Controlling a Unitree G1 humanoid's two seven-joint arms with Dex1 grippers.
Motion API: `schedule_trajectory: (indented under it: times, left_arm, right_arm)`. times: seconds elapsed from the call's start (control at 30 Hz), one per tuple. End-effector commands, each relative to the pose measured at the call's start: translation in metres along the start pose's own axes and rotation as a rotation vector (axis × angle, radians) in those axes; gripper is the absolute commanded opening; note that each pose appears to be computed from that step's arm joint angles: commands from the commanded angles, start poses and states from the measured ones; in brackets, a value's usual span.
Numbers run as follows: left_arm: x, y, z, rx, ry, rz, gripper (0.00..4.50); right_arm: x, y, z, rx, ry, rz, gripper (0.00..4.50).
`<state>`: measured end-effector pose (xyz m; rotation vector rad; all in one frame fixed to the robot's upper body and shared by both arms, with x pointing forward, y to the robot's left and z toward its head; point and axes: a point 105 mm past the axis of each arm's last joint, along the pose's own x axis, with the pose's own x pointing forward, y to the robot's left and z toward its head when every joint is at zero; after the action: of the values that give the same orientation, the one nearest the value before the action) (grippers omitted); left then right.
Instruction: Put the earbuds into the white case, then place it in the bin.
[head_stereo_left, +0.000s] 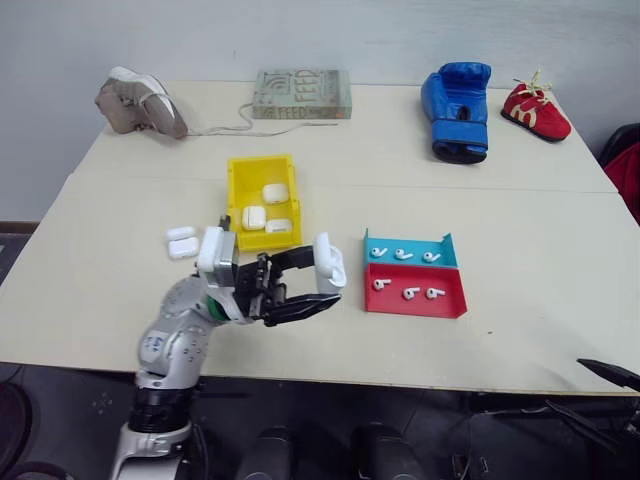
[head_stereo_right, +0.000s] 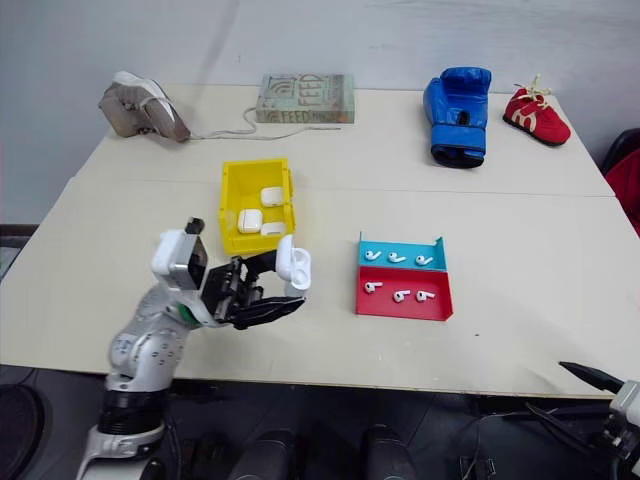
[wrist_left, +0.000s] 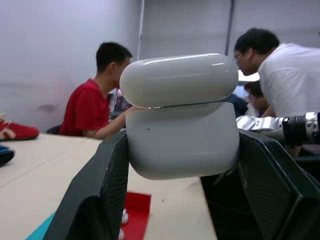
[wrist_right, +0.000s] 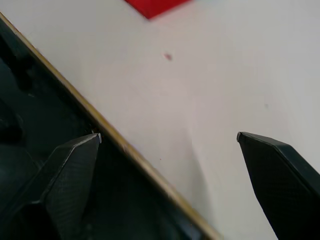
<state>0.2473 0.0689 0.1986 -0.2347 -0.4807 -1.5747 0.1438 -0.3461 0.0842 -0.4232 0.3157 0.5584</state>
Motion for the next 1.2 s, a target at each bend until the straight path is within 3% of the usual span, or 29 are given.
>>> schedule_trajectory:
  times: [0.03, 0.1, 0.27, 0.47, 0.6, 0.7, 0.9, 1.2]
  left_arm:
    - [0.007, -0.005, -0.007, 0.048, -0.046, -0.046, 2.78]
    - [0.008, -0.008, -0.012, 0.042, -0.042, -0.058, 2.78]
    - [0.003, -0.017, -0.017, 0.039, -0.062, -0.077, 2.78]
    - [-0.011, -0.020, -0.032, 0.040, -0.003, -0.048, 2.78]
    - [-0.016, -0.019, -0.036, 0.054, 0.008, -0.021, 2.78]
    - [-0.016, -0.019, -0.036, 0.059, 0.002, -0.015, 2.78]
    - [-0.015, -0.018, -0.037, 0.063, 0.000, -0.010, 2.78]
    - [-0.013, -0.019, -0.040, 0.061, 0.001, -0.002, 2.78]
  right_arm:
    - [0.009, -0.005, 0.025, -0.043, -0.023, -0.015, 4.50]
    - [0.020, -0.002, 0.040, -0.041, -0.019, 0.011, 4.50]
    - [0.060, 0.009, 0.119, -0.040, -0.075, 0.213, 4.50]
    - [0.095, 0.021, 0.177, -0.123, 0.055, 0.355, 4.50]
    - [0.116, 0.016, 0.185, -0.211, 0.149, 0.342, 4.50]
    - [0.126, 0.017, 0.187, -0.274, 0.196, 0.373, 3.92]
    - [0.137, 0.015, 0.180, -0.331, 0.269, 0.397, 1.83]
    - [0.164, 0.011, 0.170, -0.414, 0.311, 0.386, 1.83]
